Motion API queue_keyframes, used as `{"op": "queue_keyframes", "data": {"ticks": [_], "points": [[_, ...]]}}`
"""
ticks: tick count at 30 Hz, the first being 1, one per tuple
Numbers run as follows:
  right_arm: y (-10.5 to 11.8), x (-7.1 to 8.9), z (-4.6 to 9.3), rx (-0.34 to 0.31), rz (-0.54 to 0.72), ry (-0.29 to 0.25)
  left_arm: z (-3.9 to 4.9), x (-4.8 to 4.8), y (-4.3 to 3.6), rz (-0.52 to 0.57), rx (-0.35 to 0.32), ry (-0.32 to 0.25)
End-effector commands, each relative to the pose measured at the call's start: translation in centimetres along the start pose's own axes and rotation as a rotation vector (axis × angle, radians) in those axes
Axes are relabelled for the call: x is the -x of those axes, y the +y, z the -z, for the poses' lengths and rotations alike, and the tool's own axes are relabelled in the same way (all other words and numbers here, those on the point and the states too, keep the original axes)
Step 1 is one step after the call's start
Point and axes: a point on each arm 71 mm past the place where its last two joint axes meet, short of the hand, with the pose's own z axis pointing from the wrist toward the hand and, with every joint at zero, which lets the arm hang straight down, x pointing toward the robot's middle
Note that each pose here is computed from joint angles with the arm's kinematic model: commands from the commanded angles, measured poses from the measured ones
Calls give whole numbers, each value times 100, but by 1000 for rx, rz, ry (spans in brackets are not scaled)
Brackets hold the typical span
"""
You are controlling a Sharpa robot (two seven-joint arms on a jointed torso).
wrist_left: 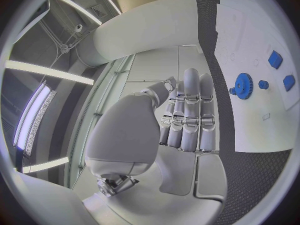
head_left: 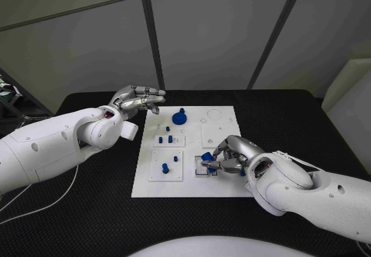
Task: Assemble the parts on the task board
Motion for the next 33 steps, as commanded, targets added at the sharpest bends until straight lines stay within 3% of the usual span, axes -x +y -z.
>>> {"op": "queue_keyframes", "data": {"ticks": [1,12,24,33], "points": [[34,-59,-47,-9,3,53,-4,-19,-12,10,-2,14],[73,-161,-152,-61,50,110,3,-22,-14,10,0,17],[65,-108,-167,-86,89,29,5,-18,-14,10,1,18],[97,-81,-134,-59,92,1,2,-18,-12,10,2,18]]}}
